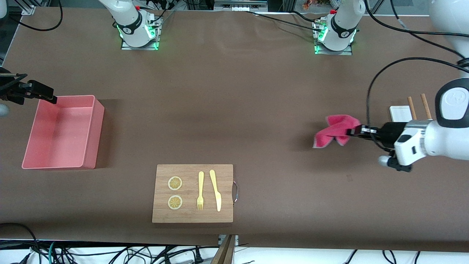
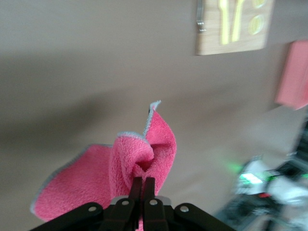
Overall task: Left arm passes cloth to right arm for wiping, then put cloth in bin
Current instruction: 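Carry the pink cloth with the left gripper toward the table middle, then hold the cloth out while the right gripper reaches and grasps it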
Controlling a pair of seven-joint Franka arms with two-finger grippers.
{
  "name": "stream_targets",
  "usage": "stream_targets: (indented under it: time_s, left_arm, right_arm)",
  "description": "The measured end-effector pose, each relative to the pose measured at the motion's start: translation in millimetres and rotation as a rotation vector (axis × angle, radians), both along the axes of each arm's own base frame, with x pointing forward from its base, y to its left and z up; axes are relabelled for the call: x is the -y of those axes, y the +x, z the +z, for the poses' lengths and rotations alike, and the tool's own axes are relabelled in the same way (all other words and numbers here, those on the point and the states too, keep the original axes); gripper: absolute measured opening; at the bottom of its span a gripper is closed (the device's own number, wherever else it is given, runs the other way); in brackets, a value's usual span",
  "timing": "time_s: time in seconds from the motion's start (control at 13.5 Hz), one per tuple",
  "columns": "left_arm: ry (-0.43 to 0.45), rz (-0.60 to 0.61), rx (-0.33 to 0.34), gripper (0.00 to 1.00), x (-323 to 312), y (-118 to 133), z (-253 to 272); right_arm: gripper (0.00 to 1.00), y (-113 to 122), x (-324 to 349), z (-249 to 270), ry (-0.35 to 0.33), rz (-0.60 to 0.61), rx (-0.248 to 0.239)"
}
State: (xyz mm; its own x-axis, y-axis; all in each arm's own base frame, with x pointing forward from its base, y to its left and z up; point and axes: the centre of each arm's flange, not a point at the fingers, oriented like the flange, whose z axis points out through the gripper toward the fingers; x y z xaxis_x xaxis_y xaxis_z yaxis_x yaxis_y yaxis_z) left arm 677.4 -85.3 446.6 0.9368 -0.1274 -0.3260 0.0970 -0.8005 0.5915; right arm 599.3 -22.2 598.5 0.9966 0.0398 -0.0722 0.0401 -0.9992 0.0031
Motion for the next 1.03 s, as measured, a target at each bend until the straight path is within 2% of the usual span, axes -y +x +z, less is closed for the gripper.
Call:
stream_targets:
  time_s: [0.15,0.37,0.59,0.81,1.03]
  left_arm:
    - [-0.037,0.135,-0.150,0.04,89,-8,11]
    - [-0.051,0.336,-0.277,0.04,233,-33,30]
    - [-0.065,0.517,-0.306,0.04,339,-67,42]
    - [-0.082,0.639,-0.330,0.04,403,-99,45]
    - [-0.082,0.715,-0.362,0.04,414,-103,43]
  right_arm:
    - [1.00,1,0,-5,0.001,0.000,-0.011]
    - [1.00,12,1,-37,0.005,0.000,-0.064]
    - [1.00,18,-3,-53,0.018,-0.056,-0.090]
    - [1.00,19,-20,-52,0.090,-0.280,-0.103]
    - [1.00,20,-44,-49,0.180,-0.514,-0.140]
